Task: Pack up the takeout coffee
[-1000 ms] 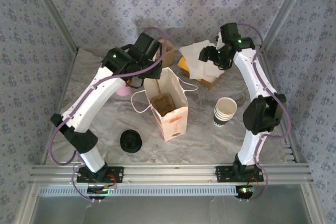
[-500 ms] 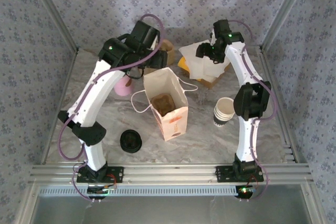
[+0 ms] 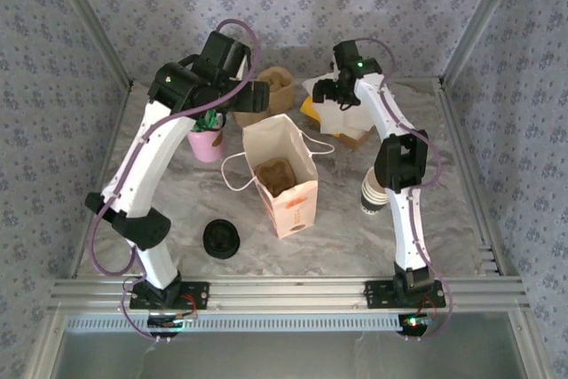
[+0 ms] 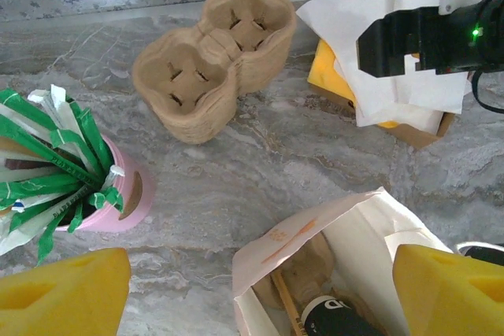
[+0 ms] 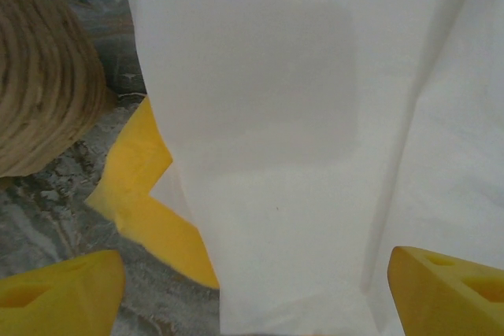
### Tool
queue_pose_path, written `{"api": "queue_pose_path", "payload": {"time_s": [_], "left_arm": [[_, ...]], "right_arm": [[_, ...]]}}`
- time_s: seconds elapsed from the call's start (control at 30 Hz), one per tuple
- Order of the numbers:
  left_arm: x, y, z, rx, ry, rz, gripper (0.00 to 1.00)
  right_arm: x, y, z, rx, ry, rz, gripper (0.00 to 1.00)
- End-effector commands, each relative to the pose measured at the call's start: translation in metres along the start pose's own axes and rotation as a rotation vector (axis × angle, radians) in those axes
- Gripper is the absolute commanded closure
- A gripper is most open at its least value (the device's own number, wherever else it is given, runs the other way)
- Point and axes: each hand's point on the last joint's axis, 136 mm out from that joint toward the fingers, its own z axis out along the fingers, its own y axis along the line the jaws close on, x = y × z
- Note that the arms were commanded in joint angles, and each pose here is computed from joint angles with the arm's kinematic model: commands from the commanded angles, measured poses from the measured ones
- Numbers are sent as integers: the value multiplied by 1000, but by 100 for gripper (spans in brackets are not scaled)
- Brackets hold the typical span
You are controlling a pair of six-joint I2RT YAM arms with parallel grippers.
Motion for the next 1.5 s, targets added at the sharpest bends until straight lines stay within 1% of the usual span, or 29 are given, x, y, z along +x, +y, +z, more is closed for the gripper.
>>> {"api": "queue_pose_path", "payload": {"time_s": [0.0,0.23,0.73,0.87,0.97,1.03,1.13,1.23,1.33,1.47], "left_arm": [[-14,4,-13,26,-71,-22,13],[-12,4,-8,36,-71,-32,12],[-6,11,-5,30,-56,-47,12],[-6,10,-1,35,-50,-52,12],[-7,7,0,42,-47,-54,12],[-9,6,0,44,-46,-56,11],[-11,5,1,47,-47,-52,11],[-12,4,2,47,-49,-49,11],[-13,1,4,52,-52,-47,11],[-13,-3,6,58,-49,-40,11]], "right_arm": [[-9,0,8,44,-32,-42,11],[-7,2,18,66,-32,-55,12],[1,-13,31,95,-4,-40,26],[1,-17,32,97,0,-37,27],[1,-19,25,72,10,-18,26],[-2,-26,11,23,8,60,25],[-8,-38,-13,-47,-31,143,25],[-8,-56,-34,-65,-62,196,23],[-2,-81,-41,-61,-46,256,21],[6,-105,-37,-43,-13,305,17]]}}
